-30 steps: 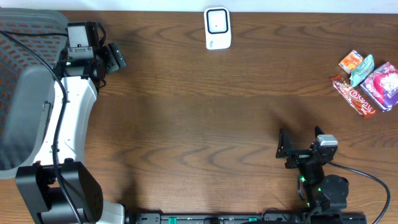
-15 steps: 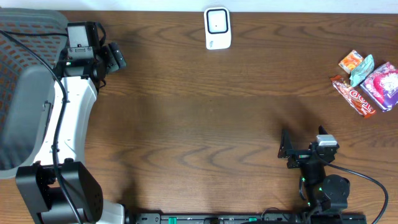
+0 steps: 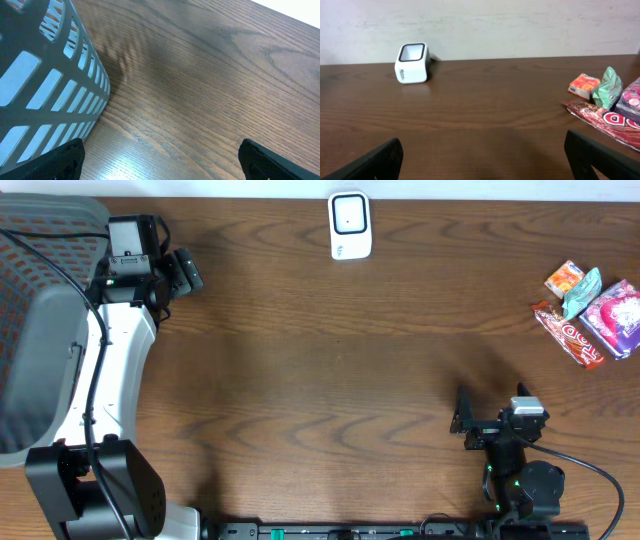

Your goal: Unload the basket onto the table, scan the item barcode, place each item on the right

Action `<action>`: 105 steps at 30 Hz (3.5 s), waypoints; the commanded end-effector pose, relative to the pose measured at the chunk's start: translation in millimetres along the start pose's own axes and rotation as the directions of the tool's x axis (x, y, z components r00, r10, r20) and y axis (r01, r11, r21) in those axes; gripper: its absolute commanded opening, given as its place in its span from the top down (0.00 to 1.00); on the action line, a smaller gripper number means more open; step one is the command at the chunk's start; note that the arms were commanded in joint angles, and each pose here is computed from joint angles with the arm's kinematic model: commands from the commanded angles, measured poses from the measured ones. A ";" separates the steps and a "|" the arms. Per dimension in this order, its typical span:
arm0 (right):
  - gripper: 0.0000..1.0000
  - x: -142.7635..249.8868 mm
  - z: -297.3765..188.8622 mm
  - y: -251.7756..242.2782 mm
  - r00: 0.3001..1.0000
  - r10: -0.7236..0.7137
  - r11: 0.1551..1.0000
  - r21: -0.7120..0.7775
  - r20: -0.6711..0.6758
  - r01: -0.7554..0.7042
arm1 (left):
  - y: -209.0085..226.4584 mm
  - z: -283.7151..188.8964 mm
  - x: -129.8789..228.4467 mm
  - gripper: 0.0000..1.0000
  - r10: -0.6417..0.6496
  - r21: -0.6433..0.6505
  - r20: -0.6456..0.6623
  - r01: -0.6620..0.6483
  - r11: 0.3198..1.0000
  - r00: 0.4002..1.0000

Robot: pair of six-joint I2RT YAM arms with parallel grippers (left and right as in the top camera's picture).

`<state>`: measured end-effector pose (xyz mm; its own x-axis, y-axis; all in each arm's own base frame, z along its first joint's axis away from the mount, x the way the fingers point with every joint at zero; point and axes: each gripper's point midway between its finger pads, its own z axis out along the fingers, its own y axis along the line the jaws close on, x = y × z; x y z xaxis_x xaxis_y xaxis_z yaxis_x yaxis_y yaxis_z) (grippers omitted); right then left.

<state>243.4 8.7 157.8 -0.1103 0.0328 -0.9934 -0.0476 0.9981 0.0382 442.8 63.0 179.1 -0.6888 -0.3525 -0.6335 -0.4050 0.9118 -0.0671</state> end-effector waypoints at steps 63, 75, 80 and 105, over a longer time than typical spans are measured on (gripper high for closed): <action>0.01 2.0 0.2 -1.0 1.000 -0.022 1.000 0.003 0.001 0.022 | 3.0 1.1 -1.2 0.02 -0.012 -0.012 0.001 0.012 1.000 1.000; 0.01 2.1 0.2 -1.1 1.000 -0.022 1.000 0.003 0.001 0.022 | 3.0 1.1 -1.2 0.02 -0.012 -0.012 0.001 0.012 1.000 1.000; 0.01 2.1 0.2 -1.1 1.000 -0.022 1.000 0.003 0.001 0.022 | 3.0 1.1 -1.2 0.02 -0.012 -0.012 0.001 0.012 1.000 1.000; 0.01 2.1 0.2 -1.0 1.000 -0.022 1.000 0.003 0.001 0.022 | 22.0 -36.4 15.3 0.02 0.014 -0.062 -0.015 -0.014 0.998 1.000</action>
<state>243.4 8.7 157.8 -0.1099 0.0316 -0.9934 -0.0477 0.9982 0.0370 412.7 66.9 183.4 -0.7209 -0.3491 -0.5986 -0.4254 0.9049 -0.0154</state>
